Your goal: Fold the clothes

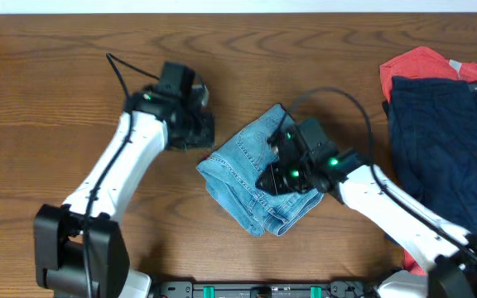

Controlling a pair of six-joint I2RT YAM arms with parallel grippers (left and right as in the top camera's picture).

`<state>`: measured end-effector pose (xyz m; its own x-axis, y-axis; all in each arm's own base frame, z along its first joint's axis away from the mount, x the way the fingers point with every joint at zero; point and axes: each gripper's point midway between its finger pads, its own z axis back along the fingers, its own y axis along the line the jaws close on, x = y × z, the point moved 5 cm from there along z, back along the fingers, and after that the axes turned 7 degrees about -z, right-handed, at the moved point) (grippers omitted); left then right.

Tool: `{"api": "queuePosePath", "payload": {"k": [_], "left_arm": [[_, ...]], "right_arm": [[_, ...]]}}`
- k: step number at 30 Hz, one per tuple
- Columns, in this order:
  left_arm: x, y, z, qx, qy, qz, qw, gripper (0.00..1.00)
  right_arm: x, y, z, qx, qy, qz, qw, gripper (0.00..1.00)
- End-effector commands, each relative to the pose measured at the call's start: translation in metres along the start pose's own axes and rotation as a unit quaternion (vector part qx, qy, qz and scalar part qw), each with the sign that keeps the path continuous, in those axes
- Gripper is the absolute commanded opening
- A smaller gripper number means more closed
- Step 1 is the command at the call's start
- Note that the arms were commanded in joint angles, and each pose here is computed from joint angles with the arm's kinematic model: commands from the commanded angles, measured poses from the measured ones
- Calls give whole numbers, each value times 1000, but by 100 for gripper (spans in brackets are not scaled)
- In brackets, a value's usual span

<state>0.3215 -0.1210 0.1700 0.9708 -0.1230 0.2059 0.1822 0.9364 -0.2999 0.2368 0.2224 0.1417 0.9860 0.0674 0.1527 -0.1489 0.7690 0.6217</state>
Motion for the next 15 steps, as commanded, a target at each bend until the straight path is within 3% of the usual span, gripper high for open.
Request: {"api": "queuePosePath", "payload": {"k": [1, 4, 7, 8, 9, 12, 15], "left_arm": [[-4, -8, 20, 2, 16, -22, 1000, 32], [-32, -15, 14, 7, 80, -22, 997, 32], [-58, -17, -5, 14, 129, -9, 992, 50], [-66, -17, -15, 17, 138, 2, 990, 52], [-72, -16, -25, 19, 143, 10, 990, 53], [-88, -10, -56, 23, 139, 45, 989, 52], [-95, 0, -85, 18, 107, 69, 992, 34]], "right_arm": [[15, 12, 24, -26, -48, 40, 998, 23], [21, -6, 31, -106, -76, 28, 991, 27], [26, -26, 37, -162, -94, 7, 982, 32], [28, -31, 39, -171, -97, 0, 981, 40], [30, -37, 40, -178, -97, -8, 979, 40], [32, -56, 43, -197, -90, -39, 976, 33], [32, -78, 42, -217, -71, -74, 971, 20]]}}
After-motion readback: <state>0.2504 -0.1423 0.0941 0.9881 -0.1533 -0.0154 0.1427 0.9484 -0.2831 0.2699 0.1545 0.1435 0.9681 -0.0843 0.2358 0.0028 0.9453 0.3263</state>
